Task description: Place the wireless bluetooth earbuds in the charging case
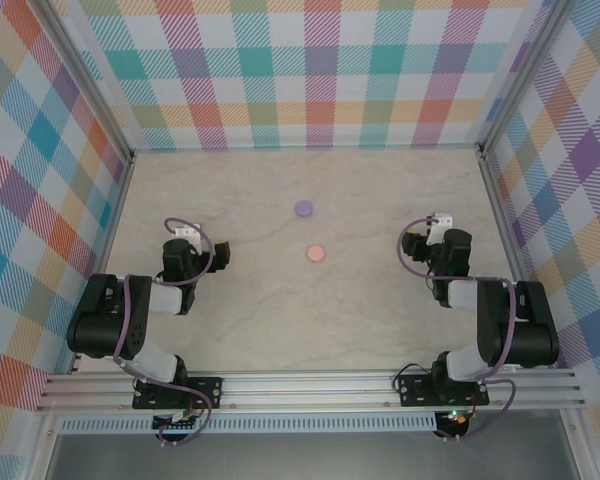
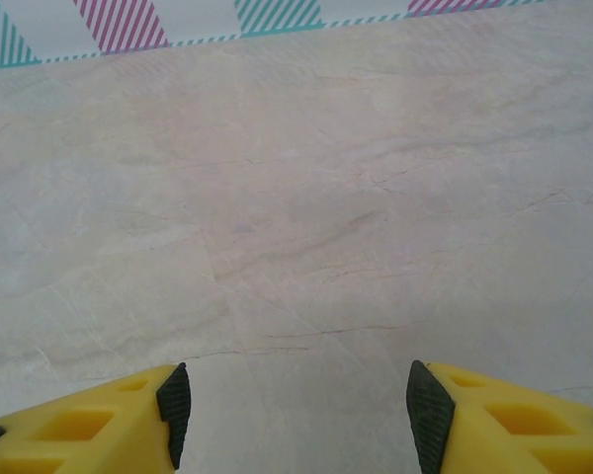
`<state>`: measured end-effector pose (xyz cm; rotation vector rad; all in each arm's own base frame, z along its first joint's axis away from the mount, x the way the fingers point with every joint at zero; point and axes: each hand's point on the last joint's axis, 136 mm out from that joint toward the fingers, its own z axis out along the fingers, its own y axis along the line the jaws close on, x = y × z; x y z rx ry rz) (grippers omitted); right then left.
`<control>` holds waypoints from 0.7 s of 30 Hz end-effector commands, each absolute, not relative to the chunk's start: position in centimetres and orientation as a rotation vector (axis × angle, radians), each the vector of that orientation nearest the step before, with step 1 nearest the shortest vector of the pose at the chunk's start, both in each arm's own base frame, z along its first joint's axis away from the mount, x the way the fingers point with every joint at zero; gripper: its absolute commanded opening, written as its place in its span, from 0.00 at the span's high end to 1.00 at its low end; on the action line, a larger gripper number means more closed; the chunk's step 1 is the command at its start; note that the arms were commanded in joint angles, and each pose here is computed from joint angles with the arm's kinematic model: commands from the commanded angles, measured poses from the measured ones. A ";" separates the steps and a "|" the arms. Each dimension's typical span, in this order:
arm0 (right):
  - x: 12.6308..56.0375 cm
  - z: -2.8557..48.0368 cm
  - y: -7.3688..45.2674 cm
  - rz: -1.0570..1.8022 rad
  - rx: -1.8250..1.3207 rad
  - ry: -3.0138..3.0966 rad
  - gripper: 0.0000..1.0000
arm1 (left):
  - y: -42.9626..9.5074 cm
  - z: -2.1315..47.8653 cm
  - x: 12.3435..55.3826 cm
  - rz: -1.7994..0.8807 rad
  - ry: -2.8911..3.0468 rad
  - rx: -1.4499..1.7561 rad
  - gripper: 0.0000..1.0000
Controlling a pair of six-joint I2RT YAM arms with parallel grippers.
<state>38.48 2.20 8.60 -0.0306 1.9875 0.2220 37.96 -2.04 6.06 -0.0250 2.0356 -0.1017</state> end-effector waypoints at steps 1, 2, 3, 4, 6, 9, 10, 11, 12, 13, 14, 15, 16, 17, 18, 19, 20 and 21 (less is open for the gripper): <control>39.3 9.3 2.9 0.248 -0.094 1.950 0.35 | -1.7 8.1 39.3 -0.109 1.958 -0.039 0.00; 39.5 9.2 2.8 0.242 -0.090 1.956 0.30 | -1.5 8.0 39.5 -0.098 1.971 -0.055 0.00; 39.4 9.2 2.8 0.241 -0.090 1.956 0.26 | -1.1 7.7 39.9 -0.077 1.998 -0.081 0.00; 39.4 9.3 2.9 0.241 -0.091 1.954 0.20 | -1.2 7.8 39.9 -0.067 1.992 -0.077 0.00; 39.4 9.2 2.9 0.238 -0.089 1.959 0.00 | -1.2 7.8 39.9 -0.065 1.993 -0.078 0.00; 39.5 9.2 2.8 0.236 -0.088 1.959 0.00 | -1.2 7.8 39.8 -0.065 1.993 -0.078 0.00; 39.5 9.2 2.8 0.236 -0.088 1.958 0.00 | -1.2 7.8 39.8 -0.065 1.992 -0.077 0.00; 39.5 9.2 2.8 0.235 -0.087 1.958 0.00 | -1.2 7.8 39.8 -0.064 1.993 -0.076 0.00; 39.5 9.2 2.9 0.236 -0.089 1.959 0.00 | -1.2 7.8 39.9 -0.065 1.993 -0.075 0.00; 39.4 9.2 2.9 0.236 -0.088 1.959 0.00 | -1.2 7.8 39.9 -0.062 1.993 -0.074 0.00; 39.5 9.2 2.9 0.235 -0.088 1.957 0.00 | -1.3 7.8 39.9 -0.063 1.993 -0.074 0.00; 39.4 9.2 2.9 0.236 -0.088 1.959 0.00 | -1.3 7.8 39.9 -0.065 1.995 -0.069 0.00; 39.5 9.2 2.9 0.236 -0.089 1.958 0.00 | -1.4 7.8 39.9 -0.068 1.996 -0.064 0.00; 39.5 9.2 2.8 0.235 -0.088 1.958 0.00 | -1.5 7.8 39.9 -0.069 1.996 -0.060 0.00; 39.5 9.2 2.8 0.235 -0.088 1.959 0.00 | -1.5 7.8 39.9 -0.070 1.998 -0.061 0.00; 39.5 9.2 2.9 0.236 -0.089 1.959 0.00 | -1.5 7.8 39.9 -0.069 1.998 -0.059 0.00; 39.5 9.3 2.8 0.235 -0.087 1.956 0.00 | -1.5 7.8 39.9 -0.070 1.998 -0.061 0.00; 39.4 9.2 2.9 0.237 -0.089 1.959 0.00 | -1.5 7.8 39.9 -0.070 1.998 -0.060 0.00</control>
